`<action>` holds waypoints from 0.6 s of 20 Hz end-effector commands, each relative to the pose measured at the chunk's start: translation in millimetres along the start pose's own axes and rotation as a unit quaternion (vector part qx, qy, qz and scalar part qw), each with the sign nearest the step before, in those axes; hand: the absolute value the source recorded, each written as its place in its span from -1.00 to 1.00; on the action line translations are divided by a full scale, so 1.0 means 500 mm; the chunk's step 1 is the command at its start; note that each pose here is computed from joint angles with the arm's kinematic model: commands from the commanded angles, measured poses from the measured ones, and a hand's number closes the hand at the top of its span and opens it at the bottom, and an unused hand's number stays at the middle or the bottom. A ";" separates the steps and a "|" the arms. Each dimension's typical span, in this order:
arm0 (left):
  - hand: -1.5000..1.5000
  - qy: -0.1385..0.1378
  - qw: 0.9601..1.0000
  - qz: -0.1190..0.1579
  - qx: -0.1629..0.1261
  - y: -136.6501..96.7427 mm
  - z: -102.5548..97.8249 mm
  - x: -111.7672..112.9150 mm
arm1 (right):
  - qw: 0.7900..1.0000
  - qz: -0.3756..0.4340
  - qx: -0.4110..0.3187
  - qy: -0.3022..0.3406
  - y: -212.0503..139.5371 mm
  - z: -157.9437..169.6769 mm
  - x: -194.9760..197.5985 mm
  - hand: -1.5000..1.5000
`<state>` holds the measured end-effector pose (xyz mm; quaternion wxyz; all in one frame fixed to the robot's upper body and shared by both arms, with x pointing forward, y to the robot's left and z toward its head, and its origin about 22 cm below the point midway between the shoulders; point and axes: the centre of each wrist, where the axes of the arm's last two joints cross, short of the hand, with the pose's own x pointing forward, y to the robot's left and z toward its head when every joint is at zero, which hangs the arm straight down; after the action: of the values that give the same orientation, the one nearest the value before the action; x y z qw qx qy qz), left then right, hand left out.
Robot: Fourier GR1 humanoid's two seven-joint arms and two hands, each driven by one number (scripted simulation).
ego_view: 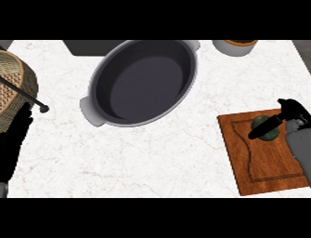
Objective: Pick the squash from the cutting board and place it in the pot
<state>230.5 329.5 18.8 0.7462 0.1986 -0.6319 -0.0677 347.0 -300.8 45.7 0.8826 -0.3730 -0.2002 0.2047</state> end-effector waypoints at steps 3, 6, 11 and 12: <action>0.00 0.001 1.000 -0.003 0.003 0.010 0.002 0.003 | 1.000 0.009 0.003 0.030 0.009 -0.024 -0.014 -1.00; 0.00 0.003 1.000 0.003 -0.001 0.001 -0.005 0.015 | 0.999 0.009 0.010 0.032 0.002 -0.020 -0.017 -1.00; 0.00 -0.007 1.000 0.004 -0.006 -0.040 0.024 -0.001 | 0.999 0.046 0.027 0.008 0.015 -0.050 -0.008 1.00; 0.00 -0.004 1.000 0.004 -0.005 -0.028 -0.006 0.017 | 0.999 0.045 0.009 -0.008 0.033 -0.049 0.002 1.00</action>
<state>233.9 324.5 18.4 0.7461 0.1965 -0.6325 -0.0679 354.6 -306.3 26.6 0.8844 -0.3694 -0.1793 0.2216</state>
